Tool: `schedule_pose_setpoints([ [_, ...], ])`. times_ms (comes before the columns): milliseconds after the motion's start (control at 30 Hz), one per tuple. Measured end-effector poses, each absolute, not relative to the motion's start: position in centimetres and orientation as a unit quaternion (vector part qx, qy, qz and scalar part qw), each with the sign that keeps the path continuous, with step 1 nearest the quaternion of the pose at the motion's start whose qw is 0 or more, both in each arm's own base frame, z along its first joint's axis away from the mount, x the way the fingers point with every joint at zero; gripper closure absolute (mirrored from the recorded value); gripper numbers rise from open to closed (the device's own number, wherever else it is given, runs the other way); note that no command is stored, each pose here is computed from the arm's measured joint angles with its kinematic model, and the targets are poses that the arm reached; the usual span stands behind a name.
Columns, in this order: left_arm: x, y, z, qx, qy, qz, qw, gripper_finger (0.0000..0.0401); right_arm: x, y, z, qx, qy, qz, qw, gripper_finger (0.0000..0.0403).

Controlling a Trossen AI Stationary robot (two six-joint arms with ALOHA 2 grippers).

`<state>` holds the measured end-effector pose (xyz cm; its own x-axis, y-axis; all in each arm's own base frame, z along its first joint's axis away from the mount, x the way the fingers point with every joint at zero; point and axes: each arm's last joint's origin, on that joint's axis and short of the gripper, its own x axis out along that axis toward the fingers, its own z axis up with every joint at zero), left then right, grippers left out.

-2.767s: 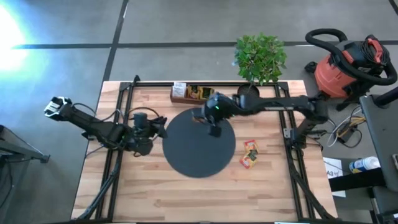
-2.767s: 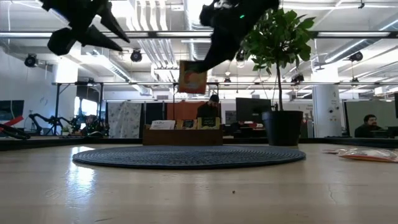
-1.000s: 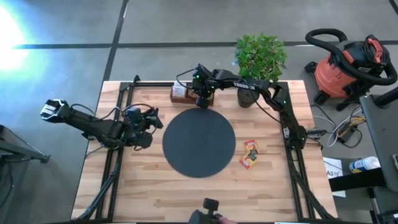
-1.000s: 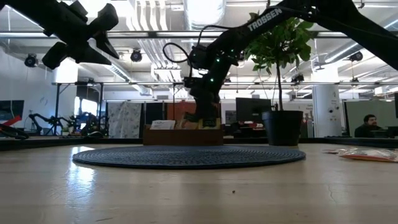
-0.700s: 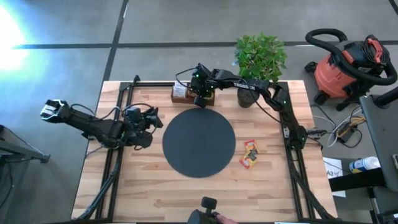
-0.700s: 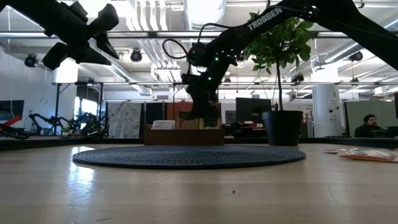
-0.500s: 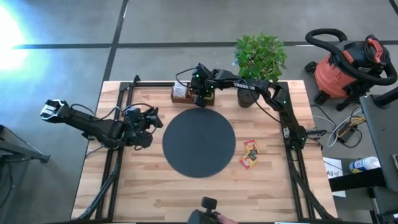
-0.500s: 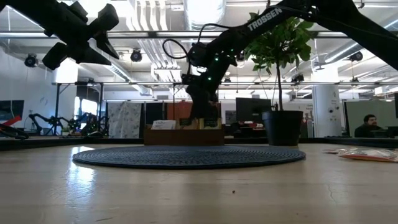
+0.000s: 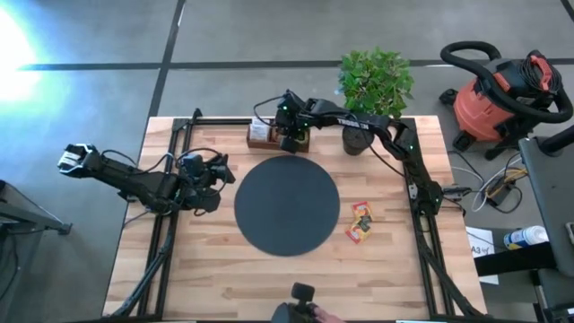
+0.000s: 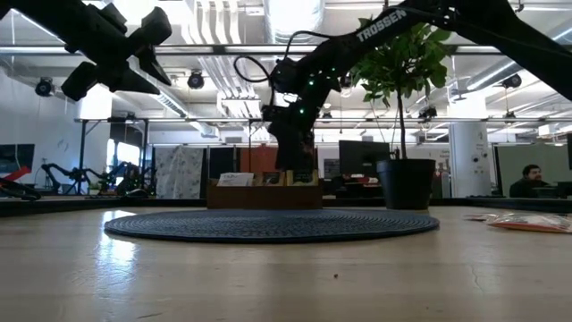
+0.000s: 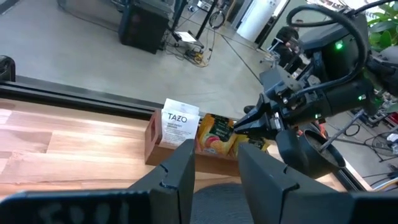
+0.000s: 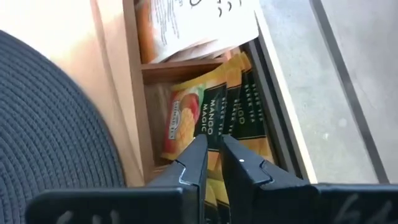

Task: Pick & Place Tea
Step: Put the orange tea bag into the middle section of the brown wooden organizer

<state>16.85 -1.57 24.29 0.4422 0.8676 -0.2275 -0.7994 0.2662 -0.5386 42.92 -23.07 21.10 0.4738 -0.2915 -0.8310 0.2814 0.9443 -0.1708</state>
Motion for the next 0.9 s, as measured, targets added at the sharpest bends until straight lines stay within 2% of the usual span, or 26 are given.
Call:
schedule_pose_setpoints([
  [267,16.8,-1.6,24.1,-0.301,-0.050,0.524,0.796,0.0284,42.5,-21.6,24.5,-0.011,0.463,-0.157,0.872,0.0357],
  [533,17.0,-1.7,23.2,-0.290,-0.006,0.511,0.809,0.0284,40.3,-17.3,28.1,0.032,0.482,-0.042,0.875,0.0357],
  [700,17.8,-1.8,21.8,-0.275,0.024,0.468,0.839,0.0284,38.3,-13.6,26.8,0.083,0.519,-0.020,0.850,0.0357],
  [900,18.8,-2.0,20.5,-0.302,-0.002,0.356,0.884,0.0284,33.5,-8.1,24.8,0.138,0.567,-0.022,0.812,0.0357],
])
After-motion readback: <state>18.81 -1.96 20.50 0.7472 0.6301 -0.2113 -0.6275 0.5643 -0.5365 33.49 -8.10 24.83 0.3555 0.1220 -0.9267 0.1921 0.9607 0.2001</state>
